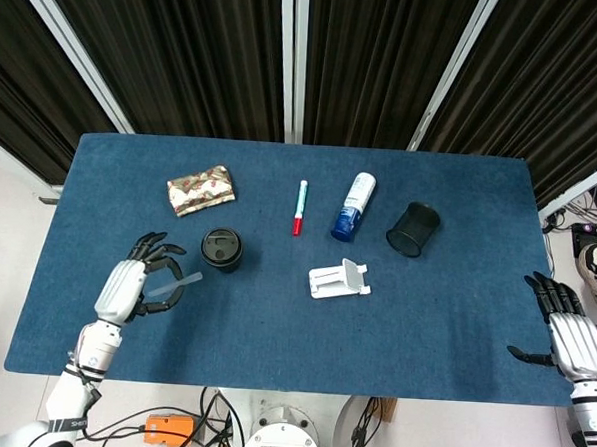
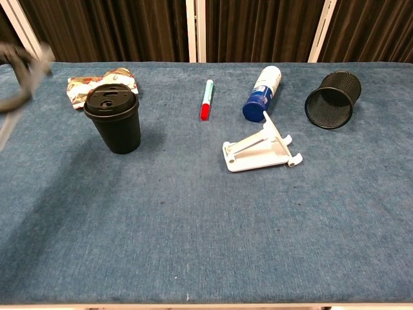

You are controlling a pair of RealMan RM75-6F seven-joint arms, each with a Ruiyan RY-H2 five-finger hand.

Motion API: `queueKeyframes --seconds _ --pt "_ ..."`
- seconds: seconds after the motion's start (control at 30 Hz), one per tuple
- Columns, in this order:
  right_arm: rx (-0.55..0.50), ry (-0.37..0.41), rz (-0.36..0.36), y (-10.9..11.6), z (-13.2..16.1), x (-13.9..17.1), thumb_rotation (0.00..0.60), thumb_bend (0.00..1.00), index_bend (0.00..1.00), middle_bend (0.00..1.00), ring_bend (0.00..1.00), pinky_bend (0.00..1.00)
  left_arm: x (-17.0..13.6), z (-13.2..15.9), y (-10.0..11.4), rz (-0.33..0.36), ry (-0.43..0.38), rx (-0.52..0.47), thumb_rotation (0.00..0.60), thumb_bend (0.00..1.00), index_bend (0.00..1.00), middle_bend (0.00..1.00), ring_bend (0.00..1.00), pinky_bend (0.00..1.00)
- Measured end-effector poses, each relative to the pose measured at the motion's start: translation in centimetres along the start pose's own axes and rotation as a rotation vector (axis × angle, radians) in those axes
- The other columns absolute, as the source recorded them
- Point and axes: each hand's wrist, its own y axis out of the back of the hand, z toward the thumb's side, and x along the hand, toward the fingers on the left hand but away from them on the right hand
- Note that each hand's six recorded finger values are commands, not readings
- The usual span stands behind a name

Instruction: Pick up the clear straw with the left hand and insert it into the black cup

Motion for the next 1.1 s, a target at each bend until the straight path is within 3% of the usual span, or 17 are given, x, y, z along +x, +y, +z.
queueKeyframes --seconds 0.17,0.27,0.47,0.77,1.1 --pt "0.003 0.002 -0.006 0.3 0.0 0.0 0.6 0.13 0.0 0.06 0.0 0.02 2.9 2.6 1.8 0.062 -0.092 -0.318 0.6 0.41 0.62 0.29 0.07 0.0" --pt "0.007 -0.002 -0.006 0.5 -0.1 0.2 0.6 0.13 0.0 0.06 0.0 0.02 5.4 4.4 2.2 0.091 -0.146 -0.451 0.6 0.41 0.62 0.29 0.07 0.0" --pt "0.005 -0.014 -0.005 0.6 -0.3 0.4 0.6 0.13 0.0 0.06 0.0 0.02 8.8 5.5 0.7 0.095 -0.129 -0.667 0.6 0.41 0.62 0.29 0.06 0.0" --pt "0.004 -0.018 -0.01 0.7 -0.4 0.3 0.6 0.13 0.0 0.06 0.0 0.02 10.2 3.5 -2.4 0.094 -0.059 -0.702 0.6 0.41 0.62 0.29 0.06 0.0" --pt "0.002 -0.015 -0.011 0.7 -0.3 0.2 0.6 0.13 0.0 0.06 0.0 0.02 10.0 1.2 -3.9 0.105 -0.015 -0.672 0.6 0.42 0.62 0.29 0.05 0.0"
